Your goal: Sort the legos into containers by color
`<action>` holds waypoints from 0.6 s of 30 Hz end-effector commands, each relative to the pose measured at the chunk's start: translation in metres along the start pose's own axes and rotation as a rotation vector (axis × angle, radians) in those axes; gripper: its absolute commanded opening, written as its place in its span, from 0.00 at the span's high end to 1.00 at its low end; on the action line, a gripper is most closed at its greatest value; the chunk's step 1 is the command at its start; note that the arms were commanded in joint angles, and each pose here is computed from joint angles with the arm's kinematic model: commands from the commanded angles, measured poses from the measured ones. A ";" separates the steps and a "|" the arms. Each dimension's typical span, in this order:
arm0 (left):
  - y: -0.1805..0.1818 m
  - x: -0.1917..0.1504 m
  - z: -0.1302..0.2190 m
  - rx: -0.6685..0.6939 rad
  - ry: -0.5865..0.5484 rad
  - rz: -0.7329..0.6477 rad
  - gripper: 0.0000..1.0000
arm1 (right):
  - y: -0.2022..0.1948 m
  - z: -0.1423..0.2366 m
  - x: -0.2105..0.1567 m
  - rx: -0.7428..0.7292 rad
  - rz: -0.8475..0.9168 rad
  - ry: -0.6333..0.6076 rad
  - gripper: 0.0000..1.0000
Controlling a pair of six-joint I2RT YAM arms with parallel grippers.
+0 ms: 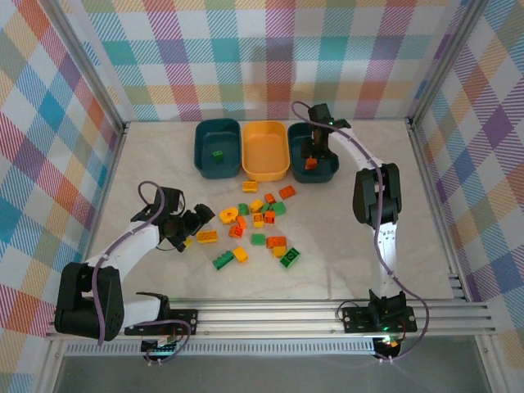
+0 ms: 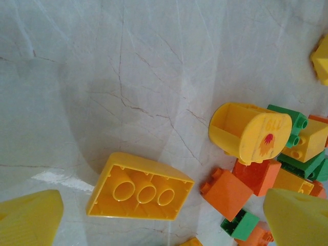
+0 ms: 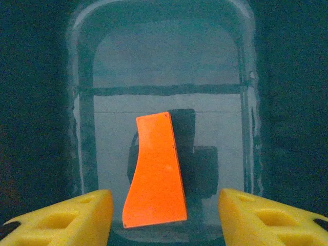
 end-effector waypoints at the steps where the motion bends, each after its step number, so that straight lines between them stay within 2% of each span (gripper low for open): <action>1: 0.003 -0.006 0.001 0.055 0.031 0.030 0.00 | 0.001 0.059 0.019 0.050 -0.007 -0.121 0.43; 5: 0.003 -0.013 0.002 0.065 0.039 0.135 0.00 | 0.003 0.098 0.002 0.105 -0.054 -0.197 0.42; 10: 0.011 -0.025 0.003 0.130 0.042 0.392 0.01 | 0.009 0.102 -0.065 0.149 -0.079 -0.208 0.42; 13: 0.011 -0.034 0.003 0.156 0.052 0.549 0.08 | 0.003 0.104 -0.094 0.151 -0.093 -0.202 0.42; 18: 0.012 -0.036 0.007 0.239 -0.005 0.677 0.13 | -0.006 0.104 -0.127 0.158 -0.099 -0.195 0.43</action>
Point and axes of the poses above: each hand's point on the last joint's axis, 136 mm out from that joint toward the fingers, its own z axis back along the fingers, its own y axis along the line the jaws close on, x = y × z, the point moved 3 cm from there along z, back along the fingers
